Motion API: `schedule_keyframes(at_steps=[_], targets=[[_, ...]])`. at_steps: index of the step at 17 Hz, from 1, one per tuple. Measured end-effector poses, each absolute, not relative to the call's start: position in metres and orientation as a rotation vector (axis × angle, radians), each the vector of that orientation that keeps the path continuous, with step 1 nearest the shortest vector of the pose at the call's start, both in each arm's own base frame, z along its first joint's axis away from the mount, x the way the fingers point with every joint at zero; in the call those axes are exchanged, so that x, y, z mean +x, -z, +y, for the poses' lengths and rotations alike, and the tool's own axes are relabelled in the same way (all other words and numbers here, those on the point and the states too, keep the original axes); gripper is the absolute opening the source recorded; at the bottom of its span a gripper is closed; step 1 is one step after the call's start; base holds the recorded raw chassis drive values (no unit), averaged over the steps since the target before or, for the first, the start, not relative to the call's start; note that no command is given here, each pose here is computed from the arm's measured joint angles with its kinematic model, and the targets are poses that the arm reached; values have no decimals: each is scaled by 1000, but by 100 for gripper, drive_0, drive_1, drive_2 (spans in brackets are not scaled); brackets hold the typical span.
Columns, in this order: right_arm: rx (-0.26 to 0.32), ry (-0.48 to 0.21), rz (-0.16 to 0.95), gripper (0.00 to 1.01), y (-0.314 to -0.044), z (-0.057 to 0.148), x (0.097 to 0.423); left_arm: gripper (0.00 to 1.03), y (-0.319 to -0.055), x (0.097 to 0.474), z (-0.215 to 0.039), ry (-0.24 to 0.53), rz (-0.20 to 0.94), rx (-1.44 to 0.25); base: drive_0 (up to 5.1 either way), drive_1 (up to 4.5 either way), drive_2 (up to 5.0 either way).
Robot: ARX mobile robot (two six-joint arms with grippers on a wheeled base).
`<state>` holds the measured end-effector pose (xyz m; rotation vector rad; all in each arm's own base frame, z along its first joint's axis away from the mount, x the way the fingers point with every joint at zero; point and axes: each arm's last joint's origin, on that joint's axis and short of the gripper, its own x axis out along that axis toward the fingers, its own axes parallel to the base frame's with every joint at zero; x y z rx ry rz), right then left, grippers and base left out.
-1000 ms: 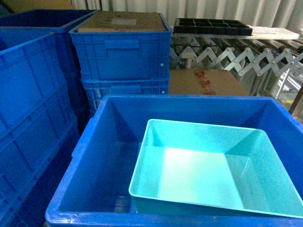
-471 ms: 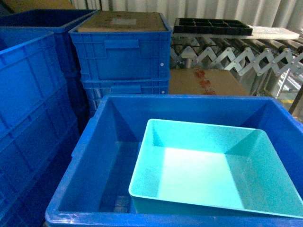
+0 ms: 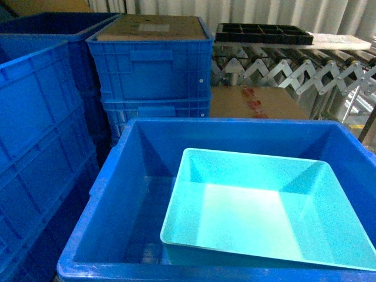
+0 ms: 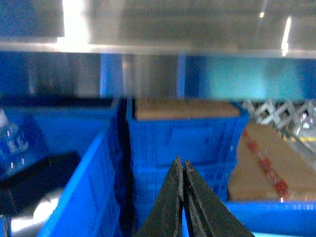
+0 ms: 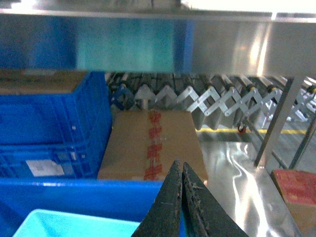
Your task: Stack blue boxes stably on right
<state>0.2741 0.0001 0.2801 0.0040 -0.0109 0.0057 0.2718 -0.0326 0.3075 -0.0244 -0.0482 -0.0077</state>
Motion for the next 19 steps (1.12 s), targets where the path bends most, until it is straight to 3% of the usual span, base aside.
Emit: schedule_keyframes(at_steps=[2, 4, 7, 12, 19], targets=[[3, -2, -2, 2, -251, 0, 245, 2, -256, 246, -22, -3, 32, -13, 0, 0, 0], [3, -3, -22, 2, -234, 0, 219, 2, -247, 217, -15, -4, -39, -19, 0, 0, 0], [3, -2, 7, 2, -206, 0, 190, 2, -208, 189, -1, -2, 29, -15, 0, 0, 0], [3, -1, 6, 2, -185, 0, 154, 2, -187, 154, 0, 2, 8, -15, 0, 0, 0], [3, 0, 6, 2, -168, 0, 130, 2, -171, 129, 0, 0, -15, -15, 0, 0, 0]])
